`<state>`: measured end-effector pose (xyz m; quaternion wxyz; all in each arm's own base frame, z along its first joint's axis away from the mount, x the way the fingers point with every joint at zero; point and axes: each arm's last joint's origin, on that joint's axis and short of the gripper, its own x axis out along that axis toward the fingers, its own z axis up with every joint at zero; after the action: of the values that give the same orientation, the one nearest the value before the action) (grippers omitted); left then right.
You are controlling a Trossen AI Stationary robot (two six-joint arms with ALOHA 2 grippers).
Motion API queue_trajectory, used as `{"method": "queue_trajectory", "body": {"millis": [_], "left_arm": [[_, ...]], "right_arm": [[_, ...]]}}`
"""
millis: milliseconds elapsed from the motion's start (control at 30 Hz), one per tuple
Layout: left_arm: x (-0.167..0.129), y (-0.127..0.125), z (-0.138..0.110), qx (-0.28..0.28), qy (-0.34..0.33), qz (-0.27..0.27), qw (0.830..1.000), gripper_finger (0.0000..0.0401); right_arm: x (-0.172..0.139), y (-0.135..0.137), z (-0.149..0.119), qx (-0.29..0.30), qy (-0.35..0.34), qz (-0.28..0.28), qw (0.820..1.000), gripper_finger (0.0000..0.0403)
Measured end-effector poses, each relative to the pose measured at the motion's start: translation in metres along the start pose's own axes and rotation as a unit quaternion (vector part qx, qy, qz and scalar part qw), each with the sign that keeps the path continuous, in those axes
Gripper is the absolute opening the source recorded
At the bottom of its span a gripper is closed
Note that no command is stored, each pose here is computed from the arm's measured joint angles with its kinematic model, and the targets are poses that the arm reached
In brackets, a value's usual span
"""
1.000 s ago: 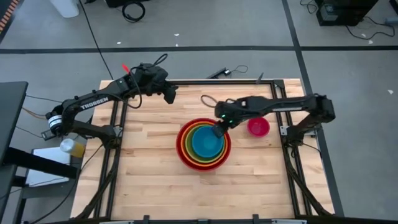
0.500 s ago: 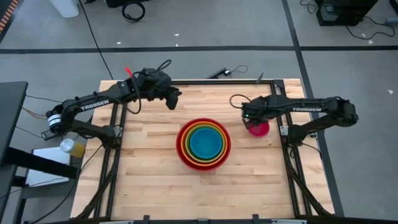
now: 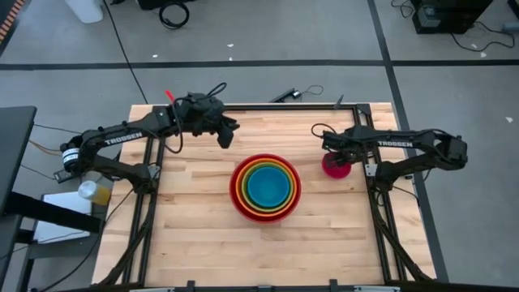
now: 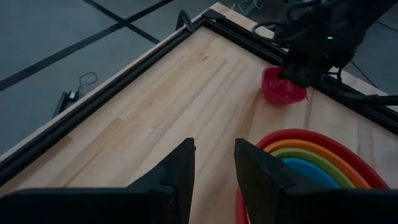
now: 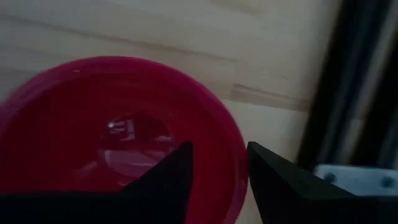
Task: Nest bowls inside each other
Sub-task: Stack the pink bowl on top of the blue bowl
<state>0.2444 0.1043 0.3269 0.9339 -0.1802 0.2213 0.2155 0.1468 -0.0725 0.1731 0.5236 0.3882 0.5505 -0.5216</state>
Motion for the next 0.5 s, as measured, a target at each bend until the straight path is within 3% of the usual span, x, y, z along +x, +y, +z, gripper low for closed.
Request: {"method": "queue_trajectory", "body": {"millis": [167, 300, 333, 433, 500], "left_arm": [[0.000, -0.004, -0.001, -0.001, 0.002, -0.006, 1.000, 0.0117], [0.000, -0.007, -0.002, -0.003, 0.003, -0.012, 1.000, 0.0117], [0.000, -0.007, -0.002, -0.002, 0.004, -0.012, 1.000, 0.0117], [0.000, -0.008, -0.002, -0.003, 0.004, -0.012, 1.000, 0.0117], [0.000, -0.008, -0.002, -0.009, 0.004, -0.012, 1.000, 0.0117]], "right_arm": [[0.012, -0.001, 0.001, -0.012, 0.021, 0.030, 0.999, 0.0128], [0.007, 0.005, 0.003, -0.030, 0.032, 0.073, 0.996, 0.0044], [0.003, 0.008, 0.004, -0.038, 0.028, 0.096, 0.994, 0.0026], [-0.015, 0.017, 0.005, -0.077, 0.007, 0.133, 0.988, 0.0024], [-0.045, 0.025, 0.009, -0.090, -0.033, 0.181, 0.979, 0.0024]]}}
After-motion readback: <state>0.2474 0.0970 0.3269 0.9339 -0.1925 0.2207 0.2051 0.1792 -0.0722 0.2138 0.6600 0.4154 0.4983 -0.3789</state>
